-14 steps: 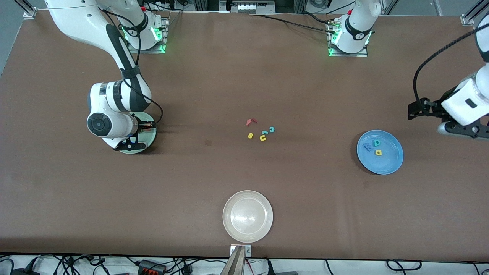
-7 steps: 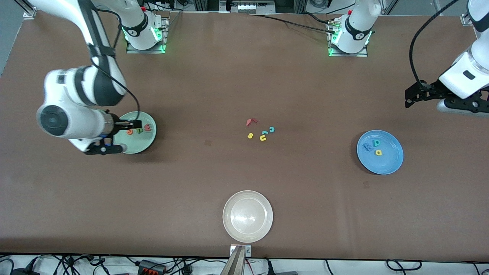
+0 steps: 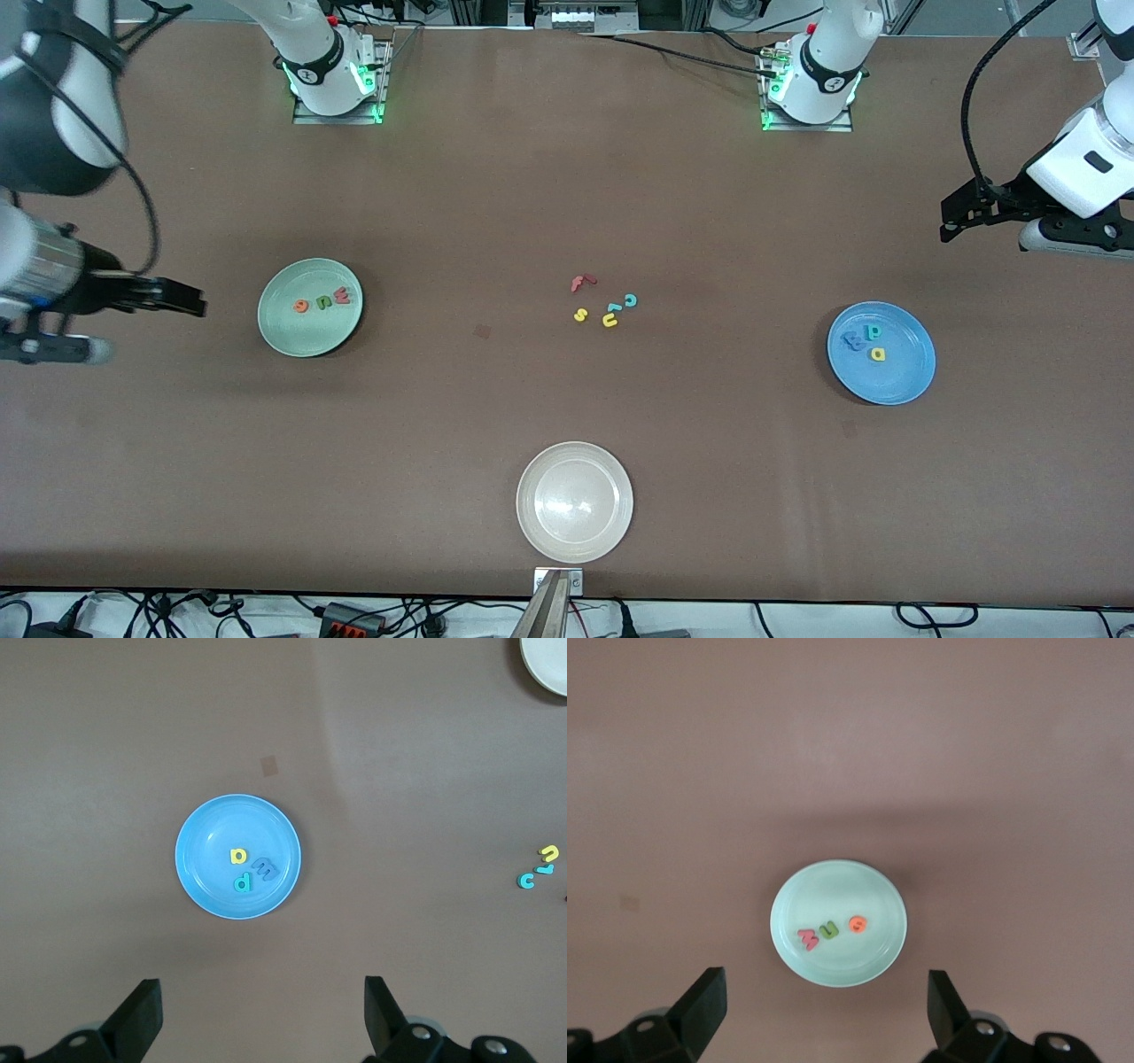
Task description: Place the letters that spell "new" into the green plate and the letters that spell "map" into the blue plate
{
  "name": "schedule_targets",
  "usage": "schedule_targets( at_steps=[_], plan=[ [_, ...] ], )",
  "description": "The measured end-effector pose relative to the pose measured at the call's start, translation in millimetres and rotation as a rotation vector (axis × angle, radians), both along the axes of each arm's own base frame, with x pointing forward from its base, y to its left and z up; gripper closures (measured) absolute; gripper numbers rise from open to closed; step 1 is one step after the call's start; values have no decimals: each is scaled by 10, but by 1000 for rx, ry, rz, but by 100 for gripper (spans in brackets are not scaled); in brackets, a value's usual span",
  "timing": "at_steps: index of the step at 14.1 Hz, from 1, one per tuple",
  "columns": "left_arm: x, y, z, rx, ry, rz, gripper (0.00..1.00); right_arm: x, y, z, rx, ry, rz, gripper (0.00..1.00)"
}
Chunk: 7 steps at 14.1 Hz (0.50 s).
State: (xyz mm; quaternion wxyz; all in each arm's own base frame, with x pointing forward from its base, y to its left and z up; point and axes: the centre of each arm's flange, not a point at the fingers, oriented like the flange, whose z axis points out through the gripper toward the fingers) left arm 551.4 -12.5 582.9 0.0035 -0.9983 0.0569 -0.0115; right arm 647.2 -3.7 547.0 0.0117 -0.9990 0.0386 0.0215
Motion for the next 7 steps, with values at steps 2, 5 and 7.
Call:
schedule_targets(
  at_steps=[2, 5, 7],
  plan=[
    [3, 14, -7, -1, 1, 3, 0, -121, -418, 334, 34, -54, -50, 0],
    [19, 28, -27, -9, 5, 8, 0, -291, -750, 614, 36, -91, -74, 0],
    [29, 36, 19, -10, -5, 9, 0, -328, -735, 674, -18, -91, -29, 0]
  ],
)
